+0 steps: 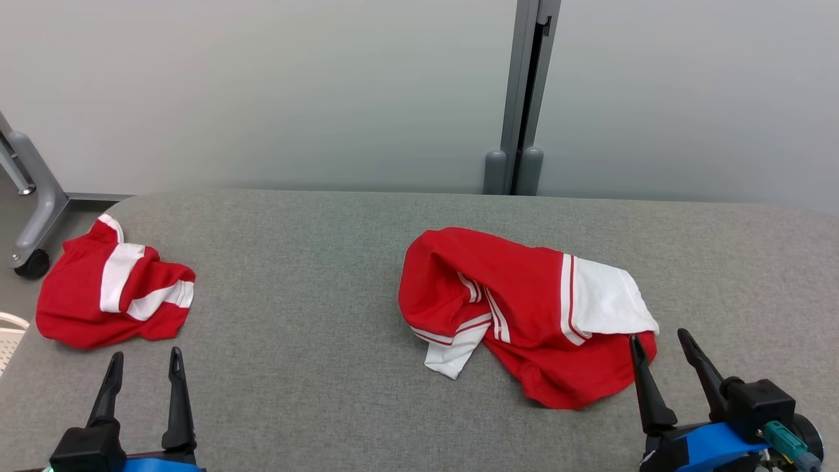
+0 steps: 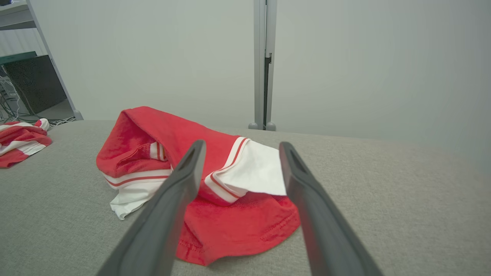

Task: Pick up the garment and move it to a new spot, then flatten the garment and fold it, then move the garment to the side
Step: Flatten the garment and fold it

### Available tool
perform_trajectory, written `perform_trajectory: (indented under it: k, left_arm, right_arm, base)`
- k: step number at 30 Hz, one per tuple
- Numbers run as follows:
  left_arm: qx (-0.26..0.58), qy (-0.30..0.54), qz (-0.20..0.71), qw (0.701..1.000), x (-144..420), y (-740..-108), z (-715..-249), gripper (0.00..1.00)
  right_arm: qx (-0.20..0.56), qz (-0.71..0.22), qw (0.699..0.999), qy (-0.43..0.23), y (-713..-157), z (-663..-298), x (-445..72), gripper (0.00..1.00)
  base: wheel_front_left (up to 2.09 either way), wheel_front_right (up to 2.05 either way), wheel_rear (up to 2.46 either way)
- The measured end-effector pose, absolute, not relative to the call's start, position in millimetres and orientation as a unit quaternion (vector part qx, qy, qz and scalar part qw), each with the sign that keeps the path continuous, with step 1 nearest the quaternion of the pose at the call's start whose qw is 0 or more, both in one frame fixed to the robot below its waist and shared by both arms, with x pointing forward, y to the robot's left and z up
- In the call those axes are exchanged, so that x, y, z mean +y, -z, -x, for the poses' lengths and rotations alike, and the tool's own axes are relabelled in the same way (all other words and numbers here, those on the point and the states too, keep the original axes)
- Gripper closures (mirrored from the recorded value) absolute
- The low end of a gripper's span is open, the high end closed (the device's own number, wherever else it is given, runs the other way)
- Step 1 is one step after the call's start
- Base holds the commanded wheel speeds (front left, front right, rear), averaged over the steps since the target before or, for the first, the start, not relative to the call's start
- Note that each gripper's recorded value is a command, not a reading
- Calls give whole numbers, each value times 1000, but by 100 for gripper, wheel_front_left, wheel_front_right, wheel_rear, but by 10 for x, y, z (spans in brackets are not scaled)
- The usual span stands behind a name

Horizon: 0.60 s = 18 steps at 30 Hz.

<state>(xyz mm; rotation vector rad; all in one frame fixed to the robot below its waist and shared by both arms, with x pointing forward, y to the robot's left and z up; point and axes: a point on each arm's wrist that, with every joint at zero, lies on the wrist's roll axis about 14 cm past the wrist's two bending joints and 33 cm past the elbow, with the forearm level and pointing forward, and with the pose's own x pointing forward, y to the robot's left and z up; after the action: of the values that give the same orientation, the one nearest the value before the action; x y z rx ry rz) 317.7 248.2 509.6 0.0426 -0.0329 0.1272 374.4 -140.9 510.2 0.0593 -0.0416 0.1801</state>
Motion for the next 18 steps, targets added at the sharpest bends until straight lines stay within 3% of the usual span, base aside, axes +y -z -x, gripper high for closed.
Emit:
perform_trajectory:
  k: [18]
  left_arm:
    - [-9,-61,-20,998,2469,-5075,-3191,0]
  right_arm:
    - [-18,-27,996,-87,-5105,-3727,-1434,0]
  base:
    - [0,0,0]
